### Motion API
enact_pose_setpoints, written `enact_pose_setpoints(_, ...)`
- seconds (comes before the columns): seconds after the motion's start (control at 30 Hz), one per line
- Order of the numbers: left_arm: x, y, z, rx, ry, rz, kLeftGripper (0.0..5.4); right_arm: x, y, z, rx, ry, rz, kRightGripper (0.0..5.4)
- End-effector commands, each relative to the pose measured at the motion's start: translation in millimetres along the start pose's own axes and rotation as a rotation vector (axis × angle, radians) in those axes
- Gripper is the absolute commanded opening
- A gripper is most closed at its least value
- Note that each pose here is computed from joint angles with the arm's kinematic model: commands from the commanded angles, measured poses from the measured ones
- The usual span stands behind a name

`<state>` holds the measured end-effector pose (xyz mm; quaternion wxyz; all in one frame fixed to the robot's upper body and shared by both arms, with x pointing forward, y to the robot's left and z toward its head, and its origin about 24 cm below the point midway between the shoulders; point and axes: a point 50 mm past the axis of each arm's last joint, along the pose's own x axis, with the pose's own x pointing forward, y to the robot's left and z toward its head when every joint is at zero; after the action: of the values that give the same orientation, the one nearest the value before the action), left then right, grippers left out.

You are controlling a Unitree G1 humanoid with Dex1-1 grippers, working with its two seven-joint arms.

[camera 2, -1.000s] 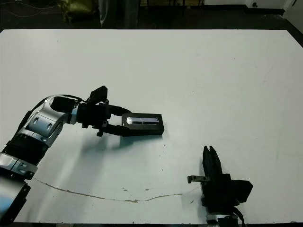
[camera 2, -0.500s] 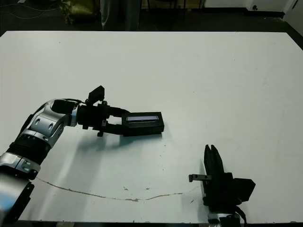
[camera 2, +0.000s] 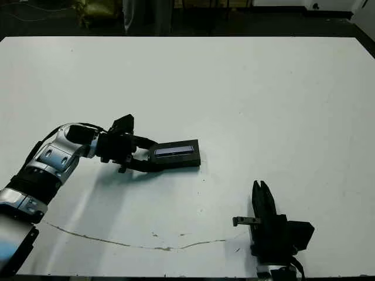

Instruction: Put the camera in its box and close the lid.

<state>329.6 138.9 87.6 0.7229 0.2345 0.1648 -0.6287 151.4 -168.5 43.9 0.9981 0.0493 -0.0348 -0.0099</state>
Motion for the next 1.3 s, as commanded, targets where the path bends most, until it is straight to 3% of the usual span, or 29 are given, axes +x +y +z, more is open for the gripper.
enact_pose_setpoints(0.03, -15, -3, -25, -0.030, 0.181, 0.019, 2.38, -12.4, -5.0, -9.6, -0.008, 0.076, -0.020, 0.00)
enact_pose_setpoints(0.33, -20, 6, -5, 0.102, 0.251, 0.023, 2.37, -12.7, -3.1, -11.1, 0.013, 0.076, -0.020, 0.00)
enact_pose_setpoints(0.5, -21, 5, -2, 0.146, 0.304, -0.026, 3.53, -13.1, -3.4, -12.2, 0.014, 0.072, -0.011, 0.00)
enact_pose_setpoints(0.77, -27, 2, -7, 0.171, 0.245, -0.025, 5.38, -13.6, -3.9, -11.6, 0.005, 0.072, -0.013, 0.00)
enact_pose_setpoints(1.1, -44, 1, -11, 0.101, 0.161, -0.018, 5.38, -13.0, -2.5, -12.5, 0.015, 0.063, -0.005, 0.00)
enact_pose_setpoints(1.3, -79, -3, -10, -0.002, 0.026, 0.003, 5.38, -13.5, -2.6, -13.1, 0.009, 0.073, -0.014, 0.00)
